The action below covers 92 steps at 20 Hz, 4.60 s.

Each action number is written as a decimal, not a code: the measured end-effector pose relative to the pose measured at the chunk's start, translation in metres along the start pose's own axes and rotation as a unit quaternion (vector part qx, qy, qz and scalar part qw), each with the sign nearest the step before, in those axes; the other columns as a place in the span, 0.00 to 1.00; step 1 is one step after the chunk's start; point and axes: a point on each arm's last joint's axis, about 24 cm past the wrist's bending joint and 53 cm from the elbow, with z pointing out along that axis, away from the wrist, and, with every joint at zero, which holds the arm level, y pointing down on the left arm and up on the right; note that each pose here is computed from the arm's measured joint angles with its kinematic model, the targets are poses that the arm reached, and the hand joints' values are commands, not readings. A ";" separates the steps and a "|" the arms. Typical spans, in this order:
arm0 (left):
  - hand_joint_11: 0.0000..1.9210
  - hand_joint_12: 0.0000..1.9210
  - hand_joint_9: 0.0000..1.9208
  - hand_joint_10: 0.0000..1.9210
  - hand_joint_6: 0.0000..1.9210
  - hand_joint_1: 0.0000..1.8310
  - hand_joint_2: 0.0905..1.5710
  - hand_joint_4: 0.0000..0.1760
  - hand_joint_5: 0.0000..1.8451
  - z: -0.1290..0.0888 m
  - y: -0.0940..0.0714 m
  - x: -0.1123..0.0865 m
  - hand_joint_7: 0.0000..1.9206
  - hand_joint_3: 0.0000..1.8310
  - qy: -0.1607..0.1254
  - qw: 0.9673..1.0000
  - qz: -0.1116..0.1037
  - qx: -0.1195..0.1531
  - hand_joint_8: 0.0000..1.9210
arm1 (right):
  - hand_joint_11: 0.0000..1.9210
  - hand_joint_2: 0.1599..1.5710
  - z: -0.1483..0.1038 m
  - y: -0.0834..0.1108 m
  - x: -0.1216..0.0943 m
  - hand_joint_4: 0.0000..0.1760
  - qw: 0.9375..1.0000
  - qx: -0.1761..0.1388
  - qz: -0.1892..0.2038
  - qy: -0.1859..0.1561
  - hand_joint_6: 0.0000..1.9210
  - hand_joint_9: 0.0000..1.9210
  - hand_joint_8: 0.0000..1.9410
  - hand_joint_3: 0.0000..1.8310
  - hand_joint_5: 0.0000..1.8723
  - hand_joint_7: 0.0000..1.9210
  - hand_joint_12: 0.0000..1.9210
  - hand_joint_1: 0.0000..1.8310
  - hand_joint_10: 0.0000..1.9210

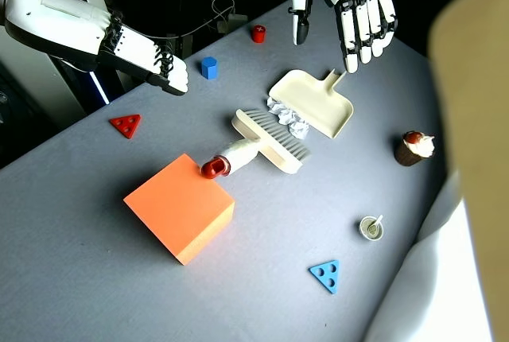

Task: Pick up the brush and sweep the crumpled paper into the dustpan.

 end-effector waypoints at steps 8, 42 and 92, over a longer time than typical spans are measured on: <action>0.08 0.05 0.09 0.00 0.00 0.00 0.45 0.00 0.07 0.000 0.000 0.000 0.08 0.00 0.000 1.000 0.000 -0.001 0.00 | 0.04 0.46 0.000 0.000 0.001 0.00 1.000 0.001 -0.002 0.001 0.00 0.04 0.00 0.01 0.04 0.03 0.02 0.00 0.00; 0.01 0.33 0.12 0.00 0.00 0.37 0.61 0.77 0.20 0.008 0.073 0.086 0.14 0.00 0.031 0.997 -0.017 -0.068 0.00 | 0.08 0.56 -0.001 0.003 0.002 0.00 1.000 -0.005 -0.014 0.001 0.00 0.08 0.00 0.00 0.07 0.08 0.00 0.00 0.00; 0.09 0.31 0.23 0.00 0.00 0.52 0.66 0.22 0.48 0.025 0.102 0.122 0.27 0.00 -0.003 0.998 -0.057 -0.038 0.00 | 0.09 0.60 -0.001 0.004 0.002 0.00 1.000 -0.007 -0.018 0.000 0.00 0.09 0.00 0.00 0.08 0.09 0.00 0.00 0.00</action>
